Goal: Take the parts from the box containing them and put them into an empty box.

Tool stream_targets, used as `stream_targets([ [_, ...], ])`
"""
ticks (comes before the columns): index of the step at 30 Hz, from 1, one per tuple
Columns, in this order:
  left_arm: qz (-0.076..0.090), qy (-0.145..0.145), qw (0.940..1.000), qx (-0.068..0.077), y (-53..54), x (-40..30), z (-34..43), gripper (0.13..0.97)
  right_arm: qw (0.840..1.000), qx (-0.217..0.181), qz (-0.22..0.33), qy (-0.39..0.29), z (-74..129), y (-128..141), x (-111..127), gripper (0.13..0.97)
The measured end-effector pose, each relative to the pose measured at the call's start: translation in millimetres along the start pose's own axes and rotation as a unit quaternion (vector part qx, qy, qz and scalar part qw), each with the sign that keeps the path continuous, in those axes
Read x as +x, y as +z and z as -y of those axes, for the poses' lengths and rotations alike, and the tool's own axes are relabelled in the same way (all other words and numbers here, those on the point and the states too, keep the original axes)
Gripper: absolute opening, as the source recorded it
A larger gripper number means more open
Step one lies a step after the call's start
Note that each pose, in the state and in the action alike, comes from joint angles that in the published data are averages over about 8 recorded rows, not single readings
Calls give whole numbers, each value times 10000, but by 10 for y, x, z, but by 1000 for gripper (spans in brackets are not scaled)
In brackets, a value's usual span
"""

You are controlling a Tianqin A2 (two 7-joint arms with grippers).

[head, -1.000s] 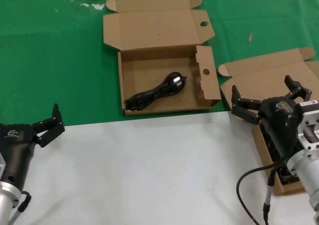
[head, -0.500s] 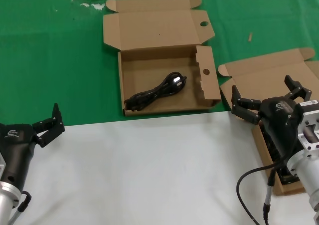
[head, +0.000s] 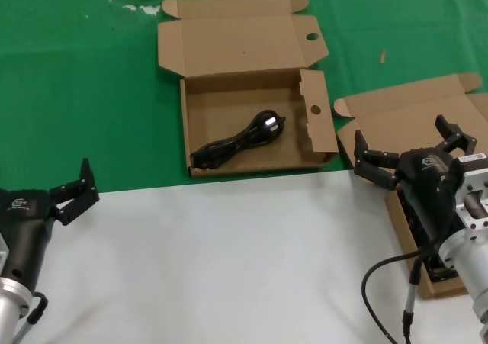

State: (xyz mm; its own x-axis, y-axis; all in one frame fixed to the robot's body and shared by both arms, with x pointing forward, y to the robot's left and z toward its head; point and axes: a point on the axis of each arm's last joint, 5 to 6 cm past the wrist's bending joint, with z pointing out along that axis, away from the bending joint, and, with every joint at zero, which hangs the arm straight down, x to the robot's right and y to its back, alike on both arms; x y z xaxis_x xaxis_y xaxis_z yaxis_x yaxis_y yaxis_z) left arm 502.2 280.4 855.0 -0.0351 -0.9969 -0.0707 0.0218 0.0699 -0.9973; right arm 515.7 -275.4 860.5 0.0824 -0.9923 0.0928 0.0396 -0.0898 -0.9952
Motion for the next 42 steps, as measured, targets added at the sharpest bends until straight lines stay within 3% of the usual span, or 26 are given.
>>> stream_targets([
  [42,0,0,10000,0,0,0,0,966,10000,0,0,0,0,0,0,966],
])
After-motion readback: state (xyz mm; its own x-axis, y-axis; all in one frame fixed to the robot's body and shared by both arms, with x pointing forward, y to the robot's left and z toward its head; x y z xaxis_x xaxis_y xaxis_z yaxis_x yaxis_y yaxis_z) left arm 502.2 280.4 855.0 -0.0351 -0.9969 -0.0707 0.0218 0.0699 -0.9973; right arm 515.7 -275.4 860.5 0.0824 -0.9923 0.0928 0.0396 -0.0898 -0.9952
